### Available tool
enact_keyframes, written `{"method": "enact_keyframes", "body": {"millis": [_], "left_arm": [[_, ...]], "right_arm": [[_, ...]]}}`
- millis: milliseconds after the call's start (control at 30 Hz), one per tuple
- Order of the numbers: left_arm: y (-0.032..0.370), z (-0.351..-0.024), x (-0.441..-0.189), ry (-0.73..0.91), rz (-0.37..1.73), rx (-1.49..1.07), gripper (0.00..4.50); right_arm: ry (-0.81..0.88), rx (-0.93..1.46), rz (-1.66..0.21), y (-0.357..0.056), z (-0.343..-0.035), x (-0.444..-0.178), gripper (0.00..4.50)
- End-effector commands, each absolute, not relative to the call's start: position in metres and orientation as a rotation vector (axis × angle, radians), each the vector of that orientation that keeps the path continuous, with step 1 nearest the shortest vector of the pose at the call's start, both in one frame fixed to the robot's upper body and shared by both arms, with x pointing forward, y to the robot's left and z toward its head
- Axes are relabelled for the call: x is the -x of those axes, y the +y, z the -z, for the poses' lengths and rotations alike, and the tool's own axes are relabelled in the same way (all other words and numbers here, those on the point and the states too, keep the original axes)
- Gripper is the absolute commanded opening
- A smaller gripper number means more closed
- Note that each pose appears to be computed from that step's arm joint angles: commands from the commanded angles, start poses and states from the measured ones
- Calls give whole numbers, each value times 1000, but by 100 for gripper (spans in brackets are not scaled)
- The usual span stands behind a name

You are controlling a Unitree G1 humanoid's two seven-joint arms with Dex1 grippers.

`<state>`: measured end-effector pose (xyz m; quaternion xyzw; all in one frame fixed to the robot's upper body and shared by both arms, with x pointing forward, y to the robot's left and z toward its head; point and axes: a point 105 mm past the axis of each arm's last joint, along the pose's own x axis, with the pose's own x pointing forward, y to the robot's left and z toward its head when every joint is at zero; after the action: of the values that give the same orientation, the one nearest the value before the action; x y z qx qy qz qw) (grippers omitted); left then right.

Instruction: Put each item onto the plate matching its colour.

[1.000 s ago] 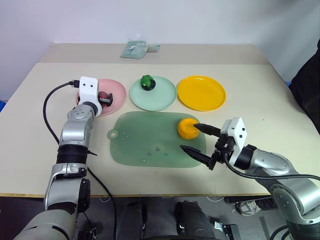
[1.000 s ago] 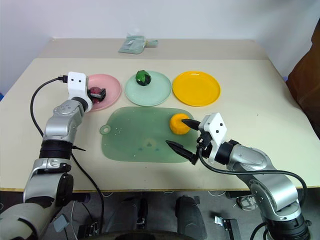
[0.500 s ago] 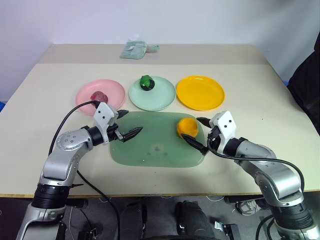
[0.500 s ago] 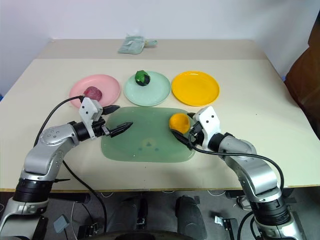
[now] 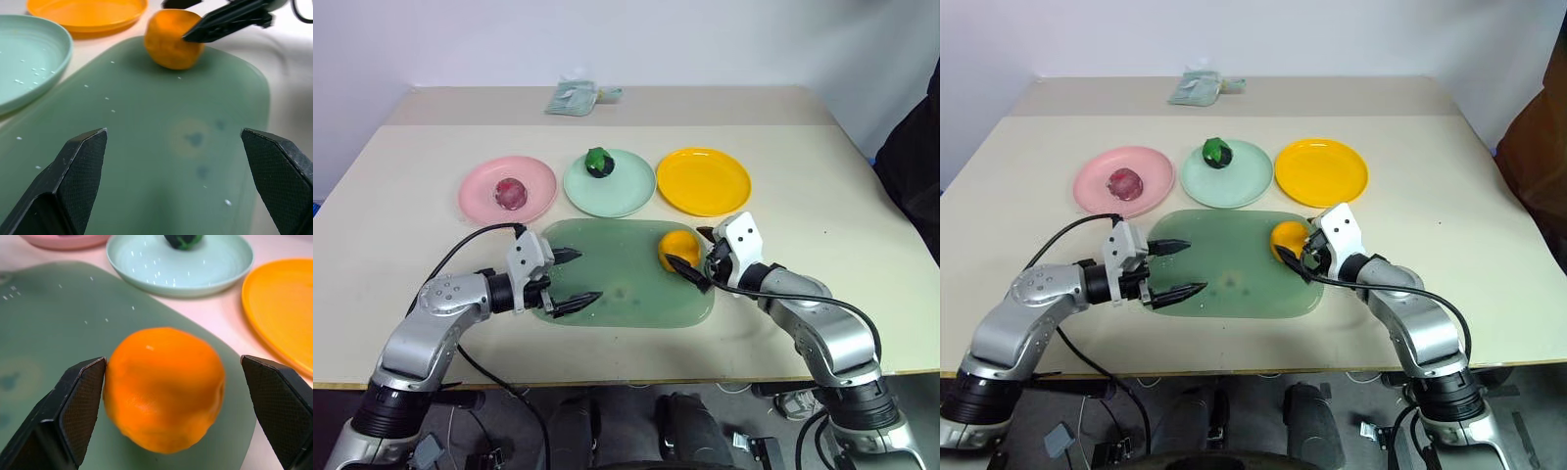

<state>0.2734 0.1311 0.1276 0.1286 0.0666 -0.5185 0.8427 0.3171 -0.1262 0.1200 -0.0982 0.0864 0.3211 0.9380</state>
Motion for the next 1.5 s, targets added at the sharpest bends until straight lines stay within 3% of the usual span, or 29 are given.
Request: {"method": "enact_keyframes", "body": {"millis": [33, 200, 233, 333, 467, 600, 733, 833, 933, 1067, 1167, 1200, 1367, 1500], "left_arm": [[126, -136, -269, 105, 1112, -280, 445], [125, -134, -269, 104, 1105, -275, 450], [125, -134, -269, 104, 1104, -275, 450], [126, -133, -270, 101, 1091, -279, 450], [128, -135, -278, 82, 1048, -263, 450], [123, -136, -280, 70, 1050, -256, 450], [123, -137, -280, 66, 1037, -254, 450], [125, -137, -278, 65, 1020, -255, 450], [128, -137, -277, 66, 995, -253, 450], [133, -137, -276, 65, 962, -250, 450], [147, -138, -283, 54, 880, -264, 450], [160, -140, -291, 44, 808, -275, 450], [211, -144, -315, 21, 552, -326, 450], [235, -142, -319, 31, 469, -323, 450]], "right_arm": [[172, 195, -682, -121, -123, -315, 450], [141, 192, -657, -122, -130, -318, 295], [134, 190, -652, -122, -132, -319, 291], [71, 188, -640, -121, -145, -325, 291], [-52, 145, -544, -121, -179, -360, 291], [-6, 140, -308, -144, -186, -427, 291], [28, 120, -264, -152, -181, -452, 291], [15, 123, -259, -153, -184, -460, 435], [-32, 120, -264, -153, -192, -462, 443], [-112, 159, -286, -153, -199, -453, 443], [-199, 148, -447, -143, -204, -419, 443], [-207, 165, -566, -134, -202, -396, 443], [-103, 197, -910, -121, -183, -314, 443], [-15, 194, -934, -137, -175, -290, 443]]}}
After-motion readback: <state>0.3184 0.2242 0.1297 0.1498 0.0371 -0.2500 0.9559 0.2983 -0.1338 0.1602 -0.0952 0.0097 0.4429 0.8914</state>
